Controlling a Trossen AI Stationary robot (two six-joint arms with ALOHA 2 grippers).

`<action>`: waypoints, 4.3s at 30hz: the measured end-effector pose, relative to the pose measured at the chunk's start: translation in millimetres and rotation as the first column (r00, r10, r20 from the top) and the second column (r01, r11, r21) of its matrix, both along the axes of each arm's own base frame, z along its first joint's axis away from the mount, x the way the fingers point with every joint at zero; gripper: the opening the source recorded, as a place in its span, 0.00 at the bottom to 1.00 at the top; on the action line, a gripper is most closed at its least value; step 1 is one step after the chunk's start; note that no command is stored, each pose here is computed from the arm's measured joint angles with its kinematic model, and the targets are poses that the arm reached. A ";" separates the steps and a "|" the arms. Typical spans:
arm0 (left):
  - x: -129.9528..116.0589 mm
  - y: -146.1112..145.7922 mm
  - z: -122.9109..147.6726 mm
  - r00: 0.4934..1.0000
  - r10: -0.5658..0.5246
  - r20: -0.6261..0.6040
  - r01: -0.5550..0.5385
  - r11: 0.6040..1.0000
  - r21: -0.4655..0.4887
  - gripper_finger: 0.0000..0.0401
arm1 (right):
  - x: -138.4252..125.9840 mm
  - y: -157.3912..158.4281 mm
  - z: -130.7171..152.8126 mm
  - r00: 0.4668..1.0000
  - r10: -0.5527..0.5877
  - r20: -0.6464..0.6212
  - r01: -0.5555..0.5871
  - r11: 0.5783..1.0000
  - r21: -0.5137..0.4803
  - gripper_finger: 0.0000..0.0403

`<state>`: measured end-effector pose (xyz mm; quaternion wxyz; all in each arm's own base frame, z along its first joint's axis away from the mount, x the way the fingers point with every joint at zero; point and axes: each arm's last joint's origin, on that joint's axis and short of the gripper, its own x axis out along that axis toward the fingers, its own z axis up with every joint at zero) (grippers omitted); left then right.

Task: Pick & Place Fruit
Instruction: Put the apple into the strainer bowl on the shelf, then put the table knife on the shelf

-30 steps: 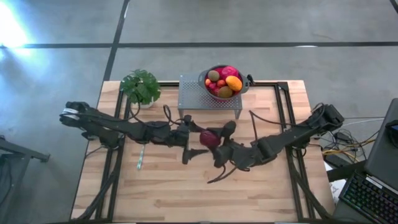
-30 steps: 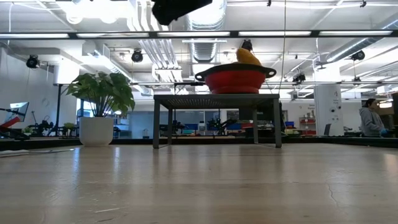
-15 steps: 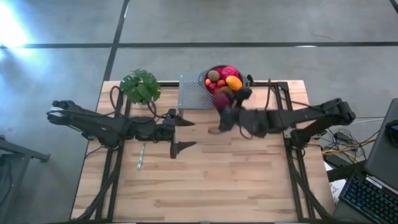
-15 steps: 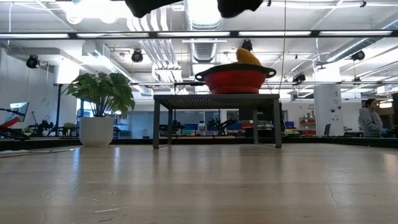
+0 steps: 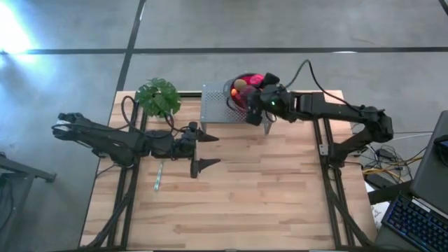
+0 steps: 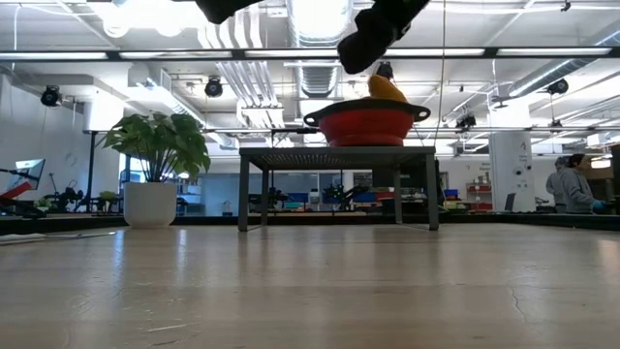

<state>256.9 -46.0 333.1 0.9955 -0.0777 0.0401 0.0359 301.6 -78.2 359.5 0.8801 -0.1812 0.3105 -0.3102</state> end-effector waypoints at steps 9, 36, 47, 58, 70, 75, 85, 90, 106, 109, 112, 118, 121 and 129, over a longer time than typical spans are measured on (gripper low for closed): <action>0.0 -0.1 -0.9 1.000 -0.006 -0.003 0.006 1.000 -0.019 0.95 | 25.1 -21.3 9.1 0.995 -0.012 -0.100 0.019 0.998 0.068 0.75; -0.4 -2.5 -5.1 0.997 -0.069 -0.036 0.067 0.996 -0.060 0.95 | 42.4 -50.3 -17.6 0.964 -0.059 -0.260 0.089 0.991 0.104 0.84; -0.4 -2.6 -5.2 0.997 -0.069 -0.036 0.067 0.996 -0.063 0.95 | 41.8 -50.0 -18.4 0.961 -0.056 -0.269 0.088 0.990 0.108 0.86; -0.4 -2.6 -5.1 0.997 -0.069 -0.035 0.066 0.996 -0.064 0.95 | 41.1 -48.8 -20.2 0.960 -0.022 -0.279 0.065 0.987 0.144 0.82; -0.4 -2.6 -5.2 0.997 -0.068 -0.035 0.066 0.995 -0.069 0.95 | 41.0 -48.8 -20.3 0.952 0.005 -0.308 0.035 0.992 0.123 0.95; -0.4 -2.6 -5.2 0.997 -0.068 -0.035 0.066 0.995 -0.069 0.95 | 40.9 -48.7 -20.1 0.948 0.013 -0.317 0.024 0.993 0.115 0.95; -0.4 -2.6 -5.3 0.997 -0.068 -0.035 0.065 0.996 -0.068 0.95 | 36.4 -46.4 -16.3 0.943 0.018 -0.332 0.023 0.992 0.121 0.95; -0.4 -2.6 -5.3 0.997 -0.068 -0.035 0.066 0.996 -0.068 0.95 | 31.9 -44.6 -10.5 0.947 0.018 -0.321 0.021 0.993 0.118 0.95; -0.4 -2.6 -5.4 0.997 -0.068 -0.036 0.065 0.996 -0.067 0.95 | 25.4 -40.1 -2.8 0.950 0.023 -0.311 0.013 0.993 0.115 0.95; -0.4 -2.6 -5.6 0.997 -0.068 -0.038 0.065 0.996 -0.067 0.95 | 22.3 -38.2 -1.3 0.947 0.026 -0.321 0.014 0.993 0.121 0.95; -0.4 -2.6 -5.6 0.997 -0.068 -0.039 0.065 0.996 -0.067 0.95 | 19.2 -35.0 1.1 0.945 0.032 -0.324 0.010 0.992 0.125 0.95; -0.9 -4.1 -6.7 0.996 -0.072 -0.049 0.068 0.994 -0.082 0.95 | 12.0 -21.3 14.1 0.954 0.065 -0.291 -0.033 0.993 0.112 0.95; -1.0 -4.5 -7.4 0.996 -0.075 -0.056 0.070 0.994 -0.083 0.95 | 6.2 -10.4 23.2 0.959 0.089 -0.268 -0.063 0.993 0.103 0.95; -2.9 -6.0 -15.2 0.978 -0.143 -0.154 0.131 0.988 -0.088 0.95 | -28.4 26.2 49.9 0.974 0.124 -0.189 -0.096 0.984 0.153 0.95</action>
